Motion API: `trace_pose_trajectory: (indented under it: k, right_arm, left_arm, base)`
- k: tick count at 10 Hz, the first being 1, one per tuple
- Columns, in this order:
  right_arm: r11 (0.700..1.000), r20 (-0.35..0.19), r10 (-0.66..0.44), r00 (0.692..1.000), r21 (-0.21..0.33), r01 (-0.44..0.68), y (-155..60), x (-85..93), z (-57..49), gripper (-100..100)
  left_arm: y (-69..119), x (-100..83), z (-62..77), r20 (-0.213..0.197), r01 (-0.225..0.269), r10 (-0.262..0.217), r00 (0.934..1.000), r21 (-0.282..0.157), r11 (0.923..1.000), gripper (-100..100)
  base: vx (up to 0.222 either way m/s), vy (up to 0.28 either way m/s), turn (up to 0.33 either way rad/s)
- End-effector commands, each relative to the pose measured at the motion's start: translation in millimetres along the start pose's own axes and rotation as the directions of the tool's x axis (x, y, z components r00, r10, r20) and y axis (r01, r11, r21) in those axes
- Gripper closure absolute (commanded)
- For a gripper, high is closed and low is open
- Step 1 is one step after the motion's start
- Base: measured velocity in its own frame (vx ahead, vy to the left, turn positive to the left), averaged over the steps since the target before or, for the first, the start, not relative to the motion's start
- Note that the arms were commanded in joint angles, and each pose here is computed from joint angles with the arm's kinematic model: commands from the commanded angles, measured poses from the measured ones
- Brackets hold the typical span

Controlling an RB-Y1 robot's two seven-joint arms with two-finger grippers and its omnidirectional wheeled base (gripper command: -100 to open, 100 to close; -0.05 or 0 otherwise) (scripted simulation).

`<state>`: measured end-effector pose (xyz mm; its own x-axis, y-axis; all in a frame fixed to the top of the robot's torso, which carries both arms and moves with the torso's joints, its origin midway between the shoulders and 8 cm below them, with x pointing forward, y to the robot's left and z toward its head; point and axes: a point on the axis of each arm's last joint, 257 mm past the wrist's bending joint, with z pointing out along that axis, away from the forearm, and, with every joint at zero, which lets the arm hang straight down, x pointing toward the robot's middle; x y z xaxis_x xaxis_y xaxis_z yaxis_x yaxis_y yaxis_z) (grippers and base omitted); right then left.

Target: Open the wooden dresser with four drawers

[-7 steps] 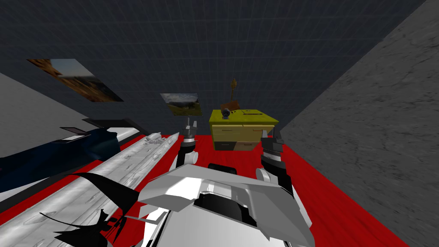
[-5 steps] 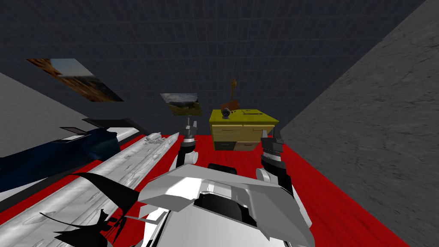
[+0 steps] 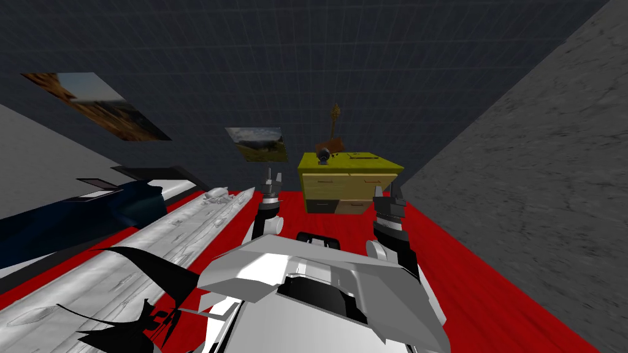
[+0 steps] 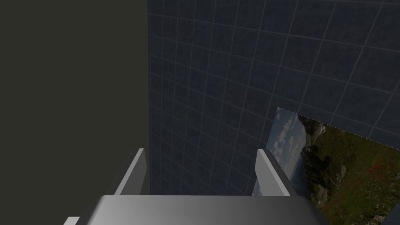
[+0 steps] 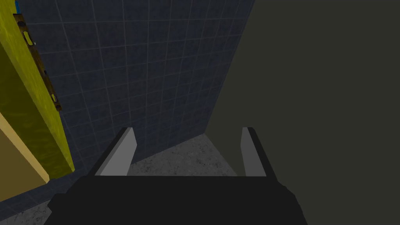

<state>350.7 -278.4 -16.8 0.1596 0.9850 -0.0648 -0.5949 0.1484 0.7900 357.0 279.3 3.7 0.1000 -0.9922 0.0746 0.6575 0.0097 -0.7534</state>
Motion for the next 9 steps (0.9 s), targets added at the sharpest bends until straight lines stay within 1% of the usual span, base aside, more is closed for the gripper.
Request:
trace_pose_trajectory:
  k: [1, 2, 3, 5, 7, 8, 9]
  right_arm:
    - [1.000, 0.000, 0.000, 1.000, 0.000, 0.000, 0, 0.0, 0.0, 0]
    - [1.000, 0.000, 0.000, 1.000, 0.000, 0.000, 0, 0.0, 0.0, 0]
    - [0.998, -0.038, -0.062, 0.997, -0.005, 0.062, 0, 4.5, 0.0, -100]
    - [0.989, -0.072, -0.147, 0.986, -0.016, 0.147, -1, 9.0, 0.0, -100]
    - [0.968, -0.105, -0.249, 0.963, -0.035, 0.247, -3, 14.1, -0.1, -100]
    - [0.965, -0.105, -0.262, 0.959, -0.036, 0.259, -3, 14.1, -0.1, -100]
    - [0.947, -0.120, -0.322, 0.939, -0.050, 0.318, -4, 16.8, -0.2, -100]
  left_arm:
    - [0.0, 0.0, 0.0, 0.000, 0.000, 0.000, 1.0000, 0.000, 1.0000, 0]
    - [0.0, 0.0, 0.0, 0.000, 0.000, 0.000, 1.0000, 0.000, 1.0000, 0]
    - [0.0, 0.0, 0.0, 0.000, 0.000, 0.000, 1.0000, 0.000, 1.0000, 0]
    - [0.3, -0.1, -0.1, 0.000, 0.000, 0.000, 1.0000, -0.001, 1.0000, 0]
    - [0.3, -0.1, -0.2, 0.000, 0.000, 0.000, 1.0000, -0.001, 1.0000, 0]
    - [0.3, -0.1, -0.2, 0.000, 0.000, 0.000, 1.0000, -0.001, 1.0000, 0]
    - [0.3, -0.1, -0.1, 0.000, 0.000, 0.000, 1.0000, -0.001, 1.0000, 0]
  base:
    - [0.000, 0.000, 0.000]
    - [0.000, 0.000, 0.000]
    - [0.038, 0.010, -0.045]
    - [0.055, 0.024, -0.063]
    - [0.074, 0.021, -0.059]
    - [0.051, 0.024, -0.023]
    - [0.049, 0.028, -0.045]
